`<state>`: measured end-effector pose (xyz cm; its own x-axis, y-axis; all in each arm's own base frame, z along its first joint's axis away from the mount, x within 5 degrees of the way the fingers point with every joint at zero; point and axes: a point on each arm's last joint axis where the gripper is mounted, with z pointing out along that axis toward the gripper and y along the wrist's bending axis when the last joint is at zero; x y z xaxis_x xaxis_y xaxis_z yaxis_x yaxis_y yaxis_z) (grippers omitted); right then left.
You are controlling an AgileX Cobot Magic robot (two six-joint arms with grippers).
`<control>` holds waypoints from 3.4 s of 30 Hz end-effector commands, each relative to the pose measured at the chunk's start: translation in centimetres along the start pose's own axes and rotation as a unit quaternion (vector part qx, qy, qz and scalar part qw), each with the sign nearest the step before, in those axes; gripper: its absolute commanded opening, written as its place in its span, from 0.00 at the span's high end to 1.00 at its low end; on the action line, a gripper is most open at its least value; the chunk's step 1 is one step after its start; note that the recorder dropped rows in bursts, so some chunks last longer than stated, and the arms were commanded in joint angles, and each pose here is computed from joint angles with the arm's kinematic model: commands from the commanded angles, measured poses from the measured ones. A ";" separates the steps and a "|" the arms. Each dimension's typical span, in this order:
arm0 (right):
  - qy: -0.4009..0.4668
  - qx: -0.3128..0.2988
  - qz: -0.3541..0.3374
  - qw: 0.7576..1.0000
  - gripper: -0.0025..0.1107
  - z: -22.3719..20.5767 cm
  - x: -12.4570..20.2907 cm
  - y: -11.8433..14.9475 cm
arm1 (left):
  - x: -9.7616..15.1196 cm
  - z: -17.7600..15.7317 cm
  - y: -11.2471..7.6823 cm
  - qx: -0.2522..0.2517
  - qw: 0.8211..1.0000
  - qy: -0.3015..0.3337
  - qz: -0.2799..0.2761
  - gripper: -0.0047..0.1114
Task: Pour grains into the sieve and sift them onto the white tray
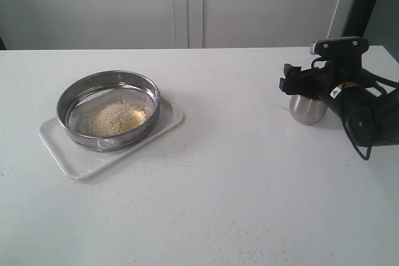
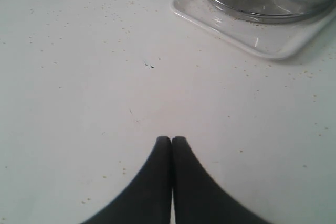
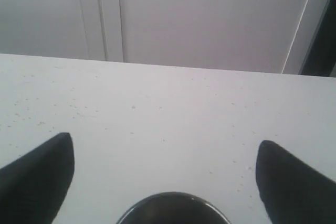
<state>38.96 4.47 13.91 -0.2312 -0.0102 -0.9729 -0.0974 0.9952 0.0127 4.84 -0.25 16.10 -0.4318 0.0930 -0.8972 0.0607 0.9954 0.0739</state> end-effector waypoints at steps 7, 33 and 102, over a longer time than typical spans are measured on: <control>0.048 0.003 -0.001 0.999 0.25 -2.6 -4.2 -0.3 | 0.3 0.1 0.0 0.000 1.000 0.006 -0.005 0.96; 0.242 -0.006 -0.007 0.970 0.98 -11.7 -9.7 -0.1 | 0.3 0.1 0.0 0.000 1.000 0.006 -0.005 0.96; 0.296 -0.012 -0.002 0.955 0.98 -30.4 -11.0 -0.1 | 0.3 0.1 0.0 0.000 1.000 0.006 -0.005 0.96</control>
<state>12.21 1.59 31.75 -0.7376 -0.0823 -0.6702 -0.1255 0.9920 0.0164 4.84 -0.25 16.10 -0.4318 0.0930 -0.8972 0.0607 0.9954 0.0739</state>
